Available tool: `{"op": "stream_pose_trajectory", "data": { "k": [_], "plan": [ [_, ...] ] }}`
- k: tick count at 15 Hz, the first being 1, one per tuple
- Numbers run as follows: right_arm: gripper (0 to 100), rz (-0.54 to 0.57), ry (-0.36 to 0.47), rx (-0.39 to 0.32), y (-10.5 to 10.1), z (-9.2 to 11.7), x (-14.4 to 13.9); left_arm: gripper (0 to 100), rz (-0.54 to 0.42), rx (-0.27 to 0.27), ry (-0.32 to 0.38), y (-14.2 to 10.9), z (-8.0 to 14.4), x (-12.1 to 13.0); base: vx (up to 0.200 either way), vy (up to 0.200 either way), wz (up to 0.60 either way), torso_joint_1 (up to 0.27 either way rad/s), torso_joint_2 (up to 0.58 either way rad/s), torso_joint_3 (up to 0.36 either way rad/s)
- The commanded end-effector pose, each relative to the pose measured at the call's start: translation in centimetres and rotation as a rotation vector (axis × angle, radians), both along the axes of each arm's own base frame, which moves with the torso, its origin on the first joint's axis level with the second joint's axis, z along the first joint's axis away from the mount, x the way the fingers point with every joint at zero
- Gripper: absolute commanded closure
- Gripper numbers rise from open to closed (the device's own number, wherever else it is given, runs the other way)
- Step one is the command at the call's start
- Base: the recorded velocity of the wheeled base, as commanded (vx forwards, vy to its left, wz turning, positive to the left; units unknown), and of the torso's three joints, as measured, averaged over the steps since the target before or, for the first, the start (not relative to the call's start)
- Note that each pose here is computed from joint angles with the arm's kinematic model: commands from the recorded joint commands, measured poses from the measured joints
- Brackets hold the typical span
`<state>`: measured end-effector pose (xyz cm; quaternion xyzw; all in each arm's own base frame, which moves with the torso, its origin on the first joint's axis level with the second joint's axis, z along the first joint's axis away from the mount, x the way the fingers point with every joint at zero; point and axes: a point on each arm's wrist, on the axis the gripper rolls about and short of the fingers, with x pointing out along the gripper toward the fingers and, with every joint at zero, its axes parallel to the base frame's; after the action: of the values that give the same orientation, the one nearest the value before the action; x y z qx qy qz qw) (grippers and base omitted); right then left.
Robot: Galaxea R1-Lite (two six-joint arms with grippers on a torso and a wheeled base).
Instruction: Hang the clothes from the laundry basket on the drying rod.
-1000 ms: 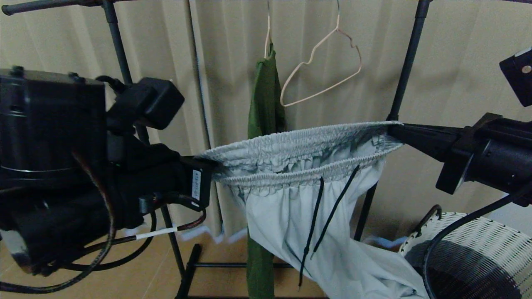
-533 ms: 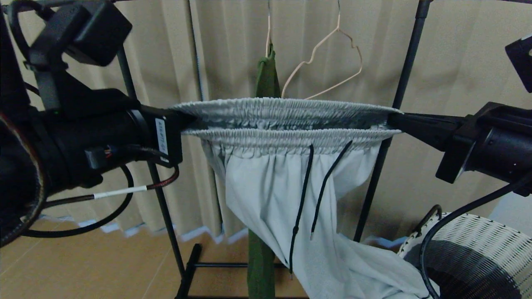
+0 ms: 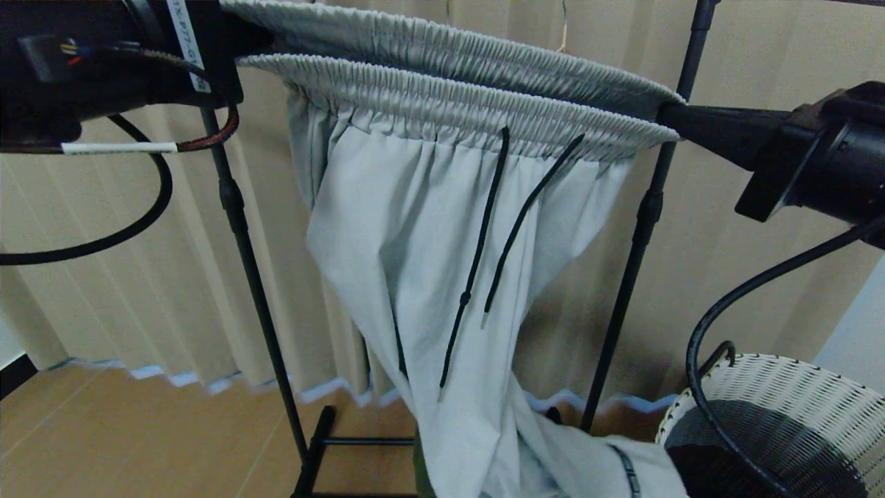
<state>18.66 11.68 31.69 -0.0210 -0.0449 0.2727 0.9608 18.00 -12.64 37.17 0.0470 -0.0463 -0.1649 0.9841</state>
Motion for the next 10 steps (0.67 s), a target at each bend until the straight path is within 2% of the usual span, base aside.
{"op": "stream_pose_trajectory", "data": {
  "k": [1, 3, 6, 8, 10],
  "plan": [
    [100, 0.0, -0.02, 0.012, 0.1, 0.8, 0.2, 100, 0.002, 0.009, -0.007, -0.6, 0.3, 0.8, 0.0, 0.0, 0.0, 0.0, 0.0, 0.0],
    [100, -0.003, -0.015, 0.009, 0.1, 0.7, 0.3, 100, -0.003, 0.037, 0.024, -0.8, -0.7, 1.0, 0.0, 0.0, 0.0, 0.0, 0.0, 0.0],
    [100, -0.033, 0.033, -0.022, -0.3, -1.0, 0.7, 100, -0.025, 0.133, 0.169, -1.6, -6.0, 1.2, 0.0, 0.0, 0.0, 0.0, 0.0, 0.0],
    [100, -0.074, 0.06, -0.043, -1.1, -1.9, 1.1, 100, -0.039, 0.133, 0.232, -2.2, -7.8, 1.1, 0.0, 0.0, 0.0, 0.0, 0.0, 0.0],
    [100, -0.102, 0.061, -0.042, -1.6, -2.0, 1.4, 100, -0.061, 0.119, 0.24, -2.9, -8.0, 1.1, 0.0, 0.0, 0.0, 0.0, 0.0, 0.0]
  ]
}}
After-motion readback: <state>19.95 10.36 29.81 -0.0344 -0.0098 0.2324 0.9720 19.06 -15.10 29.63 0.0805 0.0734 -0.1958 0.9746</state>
